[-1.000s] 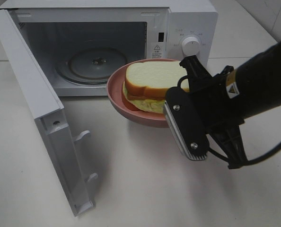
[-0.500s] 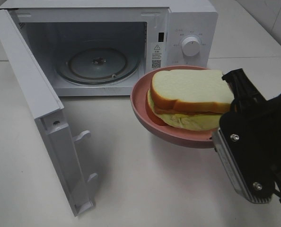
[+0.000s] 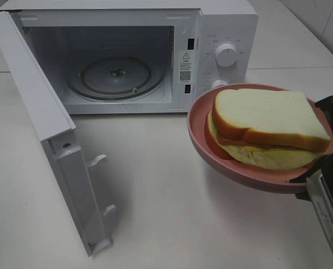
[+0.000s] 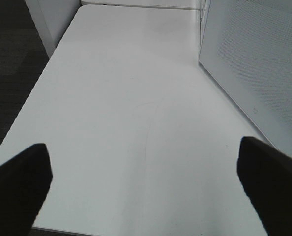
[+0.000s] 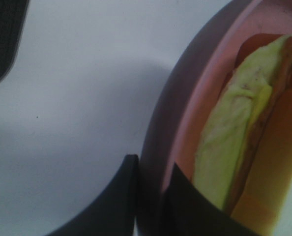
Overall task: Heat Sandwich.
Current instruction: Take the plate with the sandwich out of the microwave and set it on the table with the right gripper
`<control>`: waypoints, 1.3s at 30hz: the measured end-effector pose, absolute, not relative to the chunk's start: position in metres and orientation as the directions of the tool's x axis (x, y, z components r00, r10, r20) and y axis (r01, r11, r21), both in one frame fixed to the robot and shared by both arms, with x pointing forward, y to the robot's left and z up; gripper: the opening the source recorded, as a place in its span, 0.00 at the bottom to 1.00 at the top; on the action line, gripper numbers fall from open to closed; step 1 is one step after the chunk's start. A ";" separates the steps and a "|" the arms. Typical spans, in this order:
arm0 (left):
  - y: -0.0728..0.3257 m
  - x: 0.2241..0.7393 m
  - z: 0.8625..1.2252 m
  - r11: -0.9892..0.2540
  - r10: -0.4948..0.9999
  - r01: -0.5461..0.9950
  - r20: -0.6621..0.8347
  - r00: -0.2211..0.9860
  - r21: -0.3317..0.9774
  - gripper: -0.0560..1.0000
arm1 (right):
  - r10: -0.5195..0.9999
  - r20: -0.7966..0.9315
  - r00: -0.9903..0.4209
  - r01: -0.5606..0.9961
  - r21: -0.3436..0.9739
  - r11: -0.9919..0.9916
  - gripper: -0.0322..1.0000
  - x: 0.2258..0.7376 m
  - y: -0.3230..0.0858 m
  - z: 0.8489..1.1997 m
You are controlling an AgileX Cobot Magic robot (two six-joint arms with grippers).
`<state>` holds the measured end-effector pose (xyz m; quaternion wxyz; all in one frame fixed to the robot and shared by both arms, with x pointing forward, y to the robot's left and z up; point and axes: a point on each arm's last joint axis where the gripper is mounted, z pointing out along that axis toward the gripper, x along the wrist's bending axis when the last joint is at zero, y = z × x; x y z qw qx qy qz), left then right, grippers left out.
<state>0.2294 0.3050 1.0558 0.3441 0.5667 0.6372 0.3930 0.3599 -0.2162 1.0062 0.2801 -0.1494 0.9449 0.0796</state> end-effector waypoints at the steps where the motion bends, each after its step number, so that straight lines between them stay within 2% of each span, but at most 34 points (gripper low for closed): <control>1: 0.305 0.229 1.056 0.049 0.993 0.452 0.007 -0.121 0.891 0.97 | -0.238 -0.553 -0.798 -0.327 0.067 0.943 0.14 0.360 -0.216 1.006; 7: 0.305 0.229 1.056 0.049 0.993 0.452 0.007 -0.121 0.891 0.97 | -0.145 -0.570 -0.809 -0.200 0.035 0.979 0.14 0.364 -0.225 1.007; 13: 0.305 0.229 1.056 0.049 0.993 0.452 0.007 -0.121 0.891 0.97 | 0.047 -0.595 -0.802 -0.006 0.087 0.996 0.14 0.368 -0.231 1.009; 20: 0.305 0.229 1.056 0.049 0.993 0.452 0.007 -0.121 0.891 0.97 | 0.165 -0.598 -0.784 0.133 0.096 0.986 0.14 0.369 -0.238 1.009; 26: 0.305 0.229 1.056 0.049 0.993 0.452 0.007 -0.121 0.891 0.97 | 0.315 -0.607 -0.729 0.327 0.095 0.940 0.14 0.368 -0.250 1.010; 39: 0.305 0.229 1.056 0.049 0.993 0.452 0.007 -0.121 0.891 0.97 | 0.522 -0.607 -0.599 0.604 0.085 0.792 0.14 0.374 -0.256 1.000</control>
